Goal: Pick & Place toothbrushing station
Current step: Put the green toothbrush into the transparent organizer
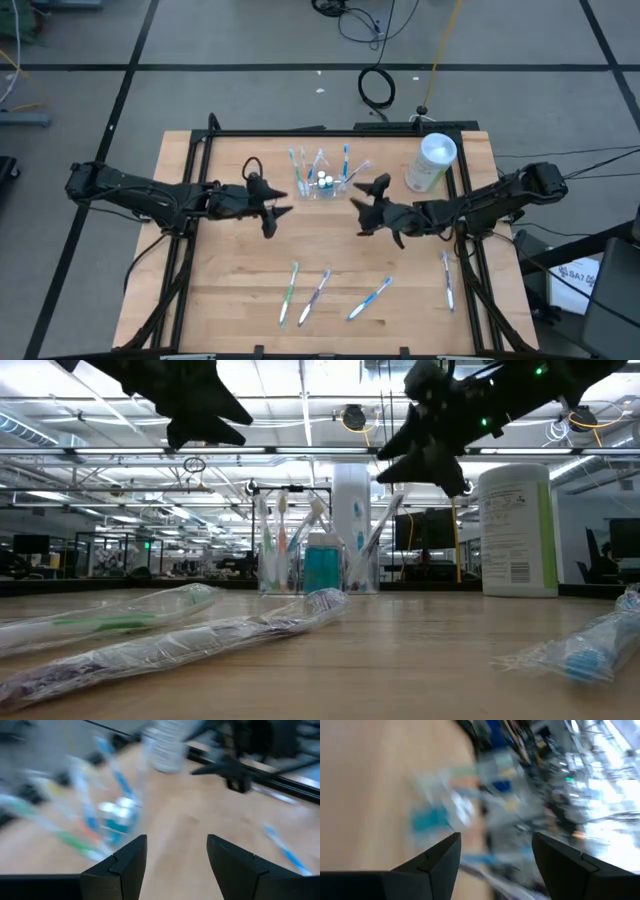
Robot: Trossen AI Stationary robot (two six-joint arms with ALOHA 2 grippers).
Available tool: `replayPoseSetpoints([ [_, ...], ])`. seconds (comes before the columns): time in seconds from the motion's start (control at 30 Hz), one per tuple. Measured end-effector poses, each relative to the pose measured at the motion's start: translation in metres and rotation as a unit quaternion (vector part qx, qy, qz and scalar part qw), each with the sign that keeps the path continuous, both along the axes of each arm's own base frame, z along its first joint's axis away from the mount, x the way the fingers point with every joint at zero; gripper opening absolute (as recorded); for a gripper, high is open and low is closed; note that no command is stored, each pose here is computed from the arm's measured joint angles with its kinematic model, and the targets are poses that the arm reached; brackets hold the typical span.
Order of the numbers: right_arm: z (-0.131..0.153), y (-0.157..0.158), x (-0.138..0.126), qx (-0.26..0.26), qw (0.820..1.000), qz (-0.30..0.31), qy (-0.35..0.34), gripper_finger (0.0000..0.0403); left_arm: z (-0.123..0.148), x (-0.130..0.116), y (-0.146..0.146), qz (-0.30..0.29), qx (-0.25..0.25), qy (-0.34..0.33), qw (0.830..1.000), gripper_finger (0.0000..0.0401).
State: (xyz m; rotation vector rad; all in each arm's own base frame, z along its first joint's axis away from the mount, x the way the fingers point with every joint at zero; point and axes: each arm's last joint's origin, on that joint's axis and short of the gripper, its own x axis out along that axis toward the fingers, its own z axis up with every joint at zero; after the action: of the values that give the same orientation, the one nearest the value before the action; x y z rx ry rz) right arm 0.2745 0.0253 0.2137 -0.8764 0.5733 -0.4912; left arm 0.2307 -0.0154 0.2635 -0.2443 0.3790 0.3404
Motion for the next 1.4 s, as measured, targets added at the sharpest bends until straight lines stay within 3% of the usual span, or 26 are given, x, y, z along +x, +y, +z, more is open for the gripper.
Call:
replayPoseSetpoints([
  [0.1,0.003,0.006,0.003,0.082,0.994,0.046,-0.058,0.0236,-0.002,0.003,-0.008,-0.058,-0.038,0.001,0.998,0.0214],
  [0.2,0.004,0.008,0.005,0.114,0.987,0.095,-0.069,0.0236,-0.012,0.010,-0.021,-0.078,-0.074,0.013,0.994,0.0214],
  [0.33,0.005,0.009,0.006,0.125,0.983,0.118,-0.069,0.0236,-0.032,0.021,-0.043,-0.089,-0.122,0.042,0.988,0.0214],
  [0.43,0.005,0.009,0.006,0.124,0.983,0.117,-0.069,0.0236,-0.049,0.025,-0.060,-0.092,-0.190,0.074,0.975,0.0214],
  [0.67,0.006,0.008,0.007,0.100,0.985,0.124,-0.065,0.0236,-0.080,0.028,-0.086,-0.049,-0.278,0.130,0.950,0.0214],
  [1.03,0.014,0.001,0.010,0.061,0.986,0.129,-0.085,0.0236,-0.139,0.039,-0.114,0.001,-0.301,0.176,0.937,0.0214],
  [1.27,0.014,-0.005,0.010,0.054,0.988,0.120,-0.082,0.0236,-0.154,0.044,-0.113,-0.006,-0.269,0.188,0.945,0.0211],
  [1.4,0.014,-0.007,0.010,0.056,0.988,0.116,-0.083,0.0236,-0.157,0.043,-0.110,-0.025,-0.234,0.207,0.950,0.0179],
])
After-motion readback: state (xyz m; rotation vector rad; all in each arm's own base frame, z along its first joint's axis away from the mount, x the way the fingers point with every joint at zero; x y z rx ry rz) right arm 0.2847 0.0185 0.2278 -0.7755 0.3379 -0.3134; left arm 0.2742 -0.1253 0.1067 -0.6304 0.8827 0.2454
